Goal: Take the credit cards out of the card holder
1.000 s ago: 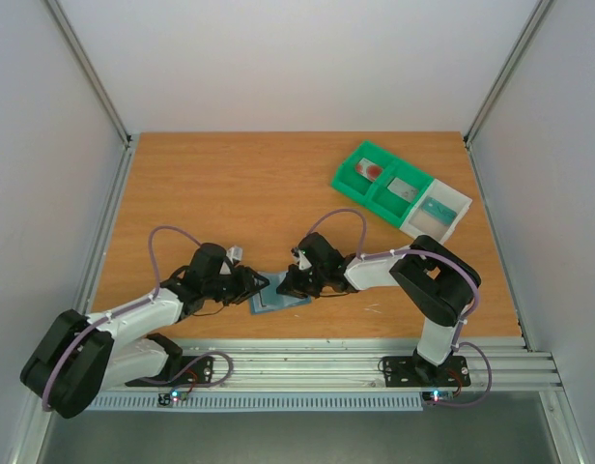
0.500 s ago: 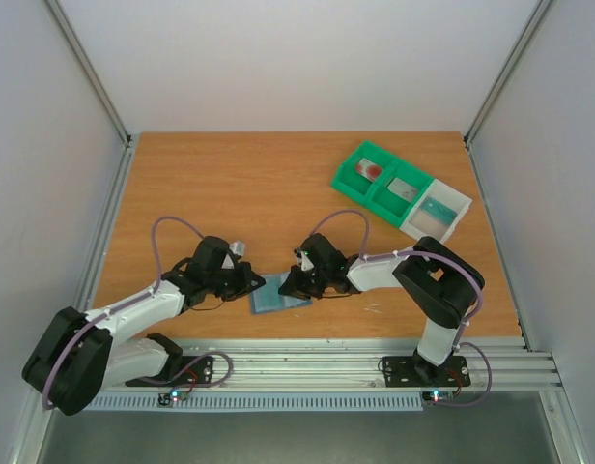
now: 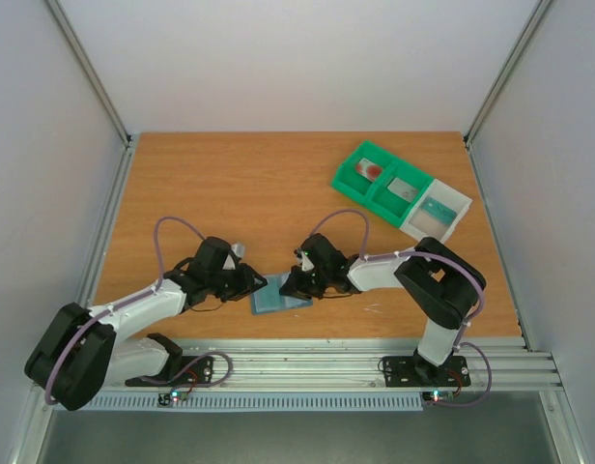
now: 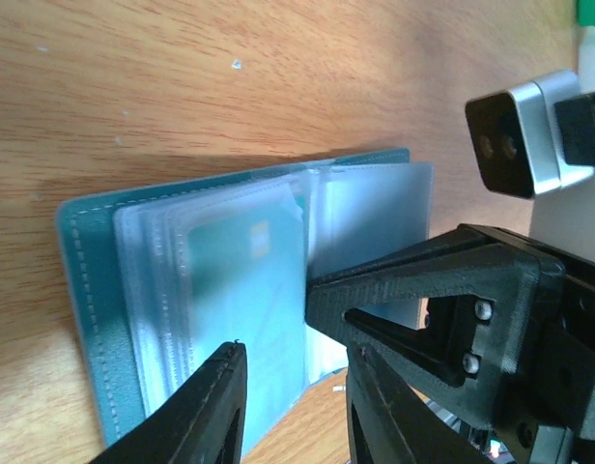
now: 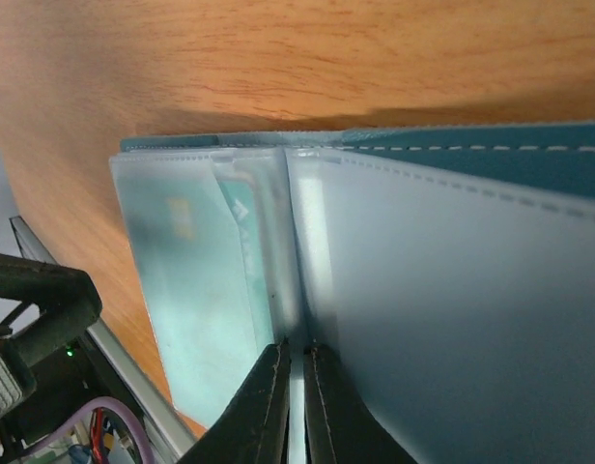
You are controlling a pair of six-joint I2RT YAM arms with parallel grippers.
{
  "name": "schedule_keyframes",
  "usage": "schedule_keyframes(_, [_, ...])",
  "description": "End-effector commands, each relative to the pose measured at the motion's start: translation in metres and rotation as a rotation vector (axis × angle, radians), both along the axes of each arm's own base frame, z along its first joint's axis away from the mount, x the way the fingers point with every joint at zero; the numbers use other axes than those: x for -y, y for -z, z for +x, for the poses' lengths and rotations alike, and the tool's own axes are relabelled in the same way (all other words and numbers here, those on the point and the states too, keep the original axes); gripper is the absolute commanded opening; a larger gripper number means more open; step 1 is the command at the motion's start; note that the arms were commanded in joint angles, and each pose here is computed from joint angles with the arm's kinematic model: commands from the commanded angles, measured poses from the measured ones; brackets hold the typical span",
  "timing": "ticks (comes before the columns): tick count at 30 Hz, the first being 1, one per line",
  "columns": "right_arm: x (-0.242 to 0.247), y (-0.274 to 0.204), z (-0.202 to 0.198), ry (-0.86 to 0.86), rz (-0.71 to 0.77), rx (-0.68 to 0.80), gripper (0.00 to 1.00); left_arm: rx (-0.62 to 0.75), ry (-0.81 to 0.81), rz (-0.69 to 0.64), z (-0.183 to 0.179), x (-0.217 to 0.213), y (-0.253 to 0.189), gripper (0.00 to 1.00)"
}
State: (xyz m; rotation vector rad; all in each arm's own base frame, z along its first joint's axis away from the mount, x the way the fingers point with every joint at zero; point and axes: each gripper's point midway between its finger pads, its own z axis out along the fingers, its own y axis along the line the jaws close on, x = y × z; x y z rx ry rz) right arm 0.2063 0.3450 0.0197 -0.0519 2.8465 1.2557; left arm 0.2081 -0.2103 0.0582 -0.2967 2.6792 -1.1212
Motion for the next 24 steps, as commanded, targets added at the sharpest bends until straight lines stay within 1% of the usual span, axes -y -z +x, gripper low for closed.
schedule_keyframes(1, [0.011,0.001,-0.005,-0.017,-0.063,0.007,0.07,0.035,-0.023,0.016,0.009,-0.002,-0.008,0.31])
schedule_keyframes(6, [0.004,-0.01,0.0,-0.035,-0.049,0.033,0.1,0.027,-0.033,0.027,0.009,-0.006,-0.004,0.34])
schedule_keyframes(12, [0.0,-0.002,-0.002,-0.048,-0.061,0.002,0.13,0.028,-0.03,0.018,0.009,-0.005,-0.003,0.36])
schedule_keyframes(17, [0.011,0.014,-0.006,-0.037,-0.134,-0.026,0.08,0.022,-0.026,0.0,0.007,-0.003,-0.003,0.37])
schedule_keyframes(21, [0.017,0.026,-0.009,-0.032,-0.179,-0.046,0.06,0.027,-0.025,-0.005,0.007,-0.003,-0.004,0.48])
schedule_keyframes(24, [0.021,0.03,-0.01,-0.025,-0.196,-0.052,0.04,0.032,-0.025,-0.006,0.007,-0.003,-0.005,0.5])
